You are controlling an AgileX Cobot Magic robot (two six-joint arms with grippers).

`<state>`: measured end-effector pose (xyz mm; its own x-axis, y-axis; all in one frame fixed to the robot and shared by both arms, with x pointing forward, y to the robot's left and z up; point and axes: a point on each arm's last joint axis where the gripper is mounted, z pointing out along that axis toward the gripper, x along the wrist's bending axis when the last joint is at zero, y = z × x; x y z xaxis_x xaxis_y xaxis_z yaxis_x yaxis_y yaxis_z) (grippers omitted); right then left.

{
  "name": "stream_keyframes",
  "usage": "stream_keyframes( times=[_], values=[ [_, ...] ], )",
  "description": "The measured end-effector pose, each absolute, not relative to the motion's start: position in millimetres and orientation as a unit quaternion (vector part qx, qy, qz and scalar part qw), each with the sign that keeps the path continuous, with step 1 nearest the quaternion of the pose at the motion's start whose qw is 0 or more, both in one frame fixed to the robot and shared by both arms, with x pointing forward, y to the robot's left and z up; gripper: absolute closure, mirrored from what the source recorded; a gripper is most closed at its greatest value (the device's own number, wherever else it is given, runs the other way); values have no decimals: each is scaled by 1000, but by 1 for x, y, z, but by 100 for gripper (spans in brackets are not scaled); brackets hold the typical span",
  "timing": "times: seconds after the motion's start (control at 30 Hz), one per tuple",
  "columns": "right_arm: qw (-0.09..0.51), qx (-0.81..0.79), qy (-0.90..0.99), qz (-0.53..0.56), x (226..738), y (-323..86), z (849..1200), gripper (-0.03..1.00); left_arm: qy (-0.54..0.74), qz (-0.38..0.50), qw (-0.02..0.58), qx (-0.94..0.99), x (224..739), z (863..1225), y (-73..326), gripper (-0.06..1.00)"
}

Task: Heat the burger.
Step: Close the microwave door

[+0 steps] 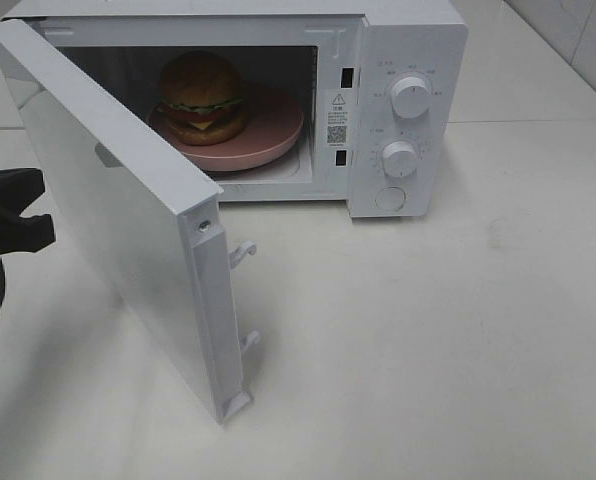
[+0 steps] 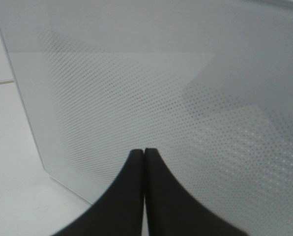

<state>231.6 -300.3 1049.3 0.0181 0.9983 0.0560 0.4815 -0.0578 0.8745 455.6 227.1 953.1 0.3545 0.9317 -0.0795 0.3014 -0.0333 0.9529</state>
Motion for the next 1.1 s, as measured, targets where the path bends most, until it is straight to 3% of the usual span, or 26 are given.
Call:
stream_keyframes(
  times=[0.6, 1.1],
  values=[
    [346, 624, 593, 374, 232, -300, 1049, 21, 450, 295, 526, 658, 466, 952, 168, 94],
    [346, 624, 593, 374, 232, -300, 1049, 21, 431, 298, 549, 651, 496, 966, 92, 94]
  ],
)
